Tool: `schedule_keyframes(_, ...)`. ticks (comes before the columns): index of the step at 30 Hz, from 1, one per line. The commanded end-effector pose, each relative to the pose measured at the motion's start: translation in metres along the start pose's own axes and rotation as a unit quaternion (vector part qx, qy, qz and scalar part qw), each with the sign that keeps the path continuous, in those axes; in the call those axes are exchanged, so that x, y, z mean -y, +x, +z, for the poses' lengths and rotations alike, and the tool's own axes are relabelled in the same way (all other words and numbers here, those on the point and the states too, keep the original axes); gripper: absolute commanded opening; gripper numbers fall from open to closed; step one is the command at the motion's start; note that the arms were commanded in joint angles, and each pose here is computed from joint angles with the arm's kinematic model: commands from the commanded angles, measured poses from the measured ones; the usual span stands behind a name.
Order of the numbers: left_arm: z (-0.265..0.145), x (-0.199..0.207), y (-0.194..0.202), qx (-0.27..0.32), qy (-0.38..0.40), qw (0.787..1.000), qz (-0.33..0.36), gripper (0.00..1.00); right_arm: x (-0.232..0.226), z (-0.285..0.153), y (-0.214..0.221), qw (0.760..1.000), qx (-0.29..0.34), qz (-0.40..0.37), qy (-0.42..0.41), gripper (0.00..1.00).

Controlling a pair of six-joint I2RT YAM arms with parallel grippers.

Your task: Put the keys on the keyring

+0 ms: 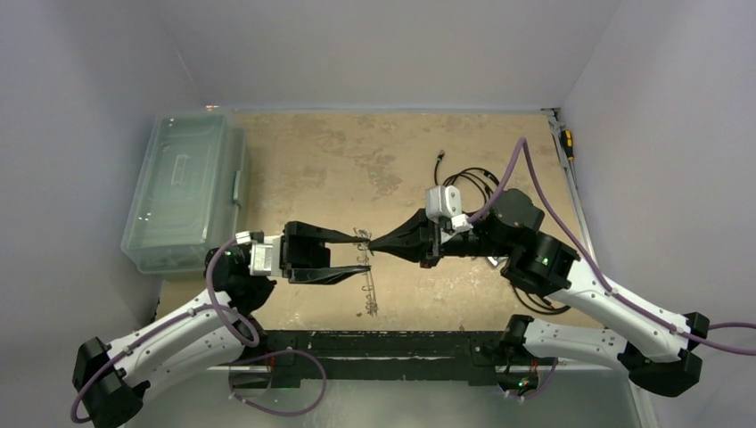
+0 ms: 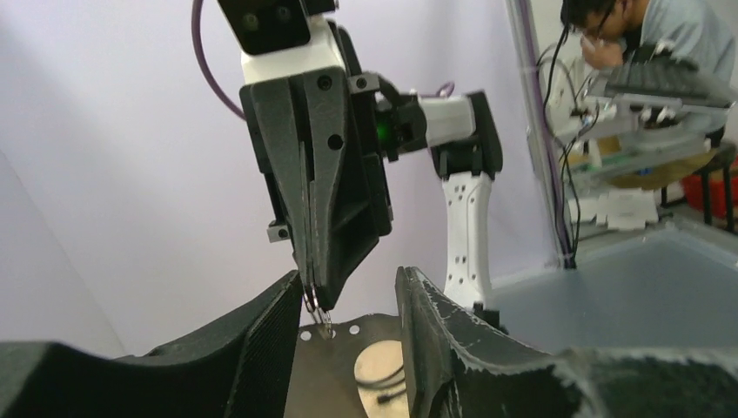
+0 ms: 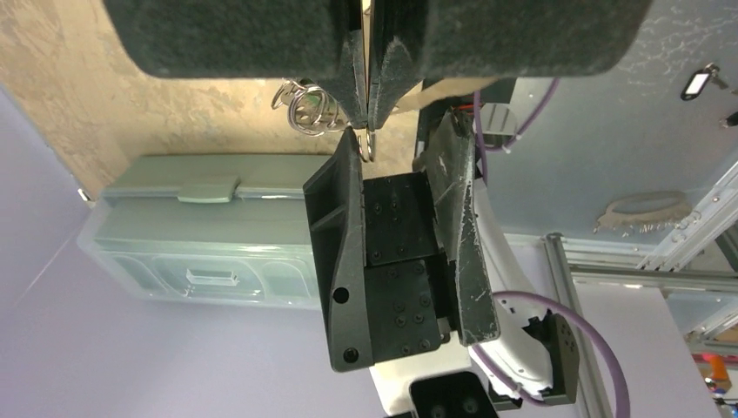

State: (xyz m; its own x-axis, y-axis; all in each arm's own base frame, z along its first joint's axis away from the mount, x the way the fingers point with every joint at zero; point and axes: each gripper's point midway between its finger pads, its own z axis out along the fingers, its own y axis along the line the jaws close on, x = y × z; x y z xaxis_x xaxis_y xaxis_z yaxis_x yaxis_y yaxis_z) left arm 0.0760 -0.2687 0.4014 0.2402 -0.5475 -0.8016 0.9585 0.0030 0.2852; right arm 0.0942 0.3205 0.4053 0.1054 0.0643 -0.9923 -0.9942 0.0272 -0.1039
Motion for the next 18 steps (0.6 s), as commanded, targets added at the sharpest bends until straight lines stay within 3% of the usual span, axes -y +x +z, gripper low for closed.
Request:
schedule_keyframes(1, 0.001, -0.008, 0.013, -0.079, -0.008, 0.997, 0.022, 0.44, 0.005, -0.003, -0.022, 0.999, 0.026, -0.032, 0.018, 0.00)
schedule_keyframes(18, -0.010, -0.032, -0.003, -0.241, -0.061, 0.968, 0.042, 0.39, 0.011, -0.012, -0.019, 0.998, 0.008, -0.040, 0.045, 0.00)
